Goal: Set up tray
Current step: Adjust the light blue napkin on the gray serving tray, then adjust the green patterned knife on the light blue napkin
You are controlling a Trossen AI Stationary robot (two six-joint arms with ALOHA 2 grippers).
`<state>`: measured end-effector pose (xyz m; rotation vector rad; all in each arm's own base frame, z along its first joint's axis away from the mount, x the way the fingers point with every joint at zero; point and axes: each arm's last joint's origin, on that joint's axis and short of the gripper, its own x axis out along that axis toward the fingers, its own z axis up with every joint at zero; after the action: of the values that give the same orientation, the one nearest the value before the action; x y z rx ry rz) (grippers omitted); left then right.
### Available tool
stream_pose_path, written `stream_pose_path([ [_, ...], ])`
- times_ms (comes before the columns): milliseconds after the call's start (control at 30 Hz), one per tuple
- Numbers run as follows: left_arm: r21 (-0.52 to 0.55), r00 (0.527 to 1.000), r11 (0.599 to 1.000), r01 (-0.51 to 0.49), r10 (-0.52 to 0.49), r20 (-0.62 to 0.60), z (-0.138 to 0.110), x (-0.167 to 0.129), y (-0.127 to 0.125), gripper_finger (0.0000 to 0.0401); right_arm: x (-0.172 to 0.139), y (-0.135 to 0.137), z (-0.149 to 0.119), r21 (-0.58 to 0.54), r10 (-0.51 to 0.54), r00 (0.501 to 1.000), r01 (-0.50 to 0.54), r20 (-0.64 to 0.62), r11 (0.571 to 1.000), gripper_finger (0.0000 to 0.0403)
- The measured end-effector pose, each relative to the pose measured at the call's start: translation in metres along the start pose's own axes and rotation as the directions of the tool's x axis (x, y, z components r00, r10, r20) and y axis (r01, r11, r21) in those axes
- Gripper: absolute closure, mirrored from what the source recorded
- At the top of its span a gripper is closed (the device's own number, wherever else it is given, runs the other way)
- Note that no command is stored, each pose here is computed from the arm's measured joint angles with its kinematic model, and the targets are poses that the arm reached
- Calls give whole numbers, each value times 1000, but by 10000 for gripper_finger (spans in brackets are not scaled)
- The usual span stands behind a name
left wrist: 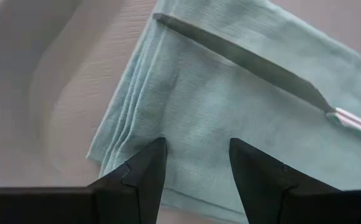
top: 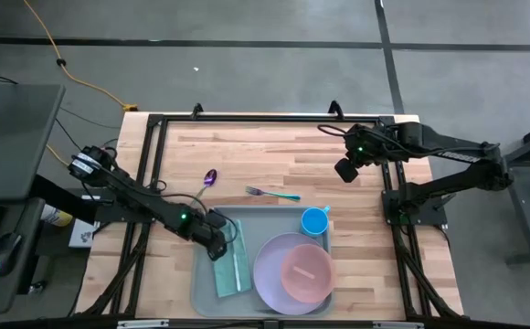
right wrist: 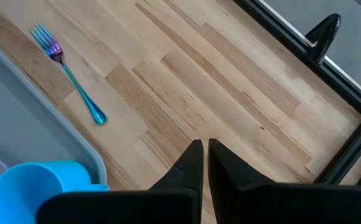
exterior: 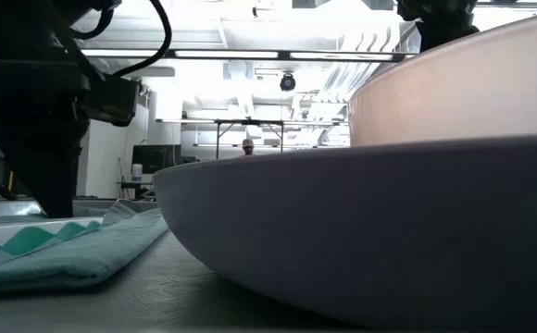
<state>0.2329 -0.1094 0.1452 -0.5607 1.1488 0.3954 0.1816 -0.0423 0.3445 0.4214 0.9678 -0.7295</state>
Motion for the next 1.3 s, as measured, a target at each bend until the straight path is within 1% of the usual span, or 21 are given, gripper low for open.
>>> stream_pose_path([
  [233, 149, 999, 988, -29, 24, 40, 1, 1, 1, 190, 0, 0, 0, 0, -3, 1000, 3, 1, 1000, 403],
  [533, 252, 998, 967, -46, 32, 60, 8, 1, 3, 190, 0, 0, 0, 1, -3, 1000, 3, 1, 1000, 403],
  [833, 348, 996, 938, 4, -35, 82, 20, -9, -12, 190, 0, 0, 0, 3, -3, 1000, 3, 1, 1000, 403],
  [933, 341, 996, 940, 24, -53, 77, 23, -13, -17, 190, 0, 0, 0, 3, -3, 1000, 3, 1, 1000, 403],
  [1133, 260, 992, 963, 76, -99, 78, 29, -20, -25, 190, 0, 0, 0, 1, -4, 1000, 4, 1, 1000, 403],
  [1300, 234, 984, 970, 61, -97, 147, 32, -20, -27, 190, 0, 0, 0, -8, -8, 1000, 8, 4, 1000, 403],
])
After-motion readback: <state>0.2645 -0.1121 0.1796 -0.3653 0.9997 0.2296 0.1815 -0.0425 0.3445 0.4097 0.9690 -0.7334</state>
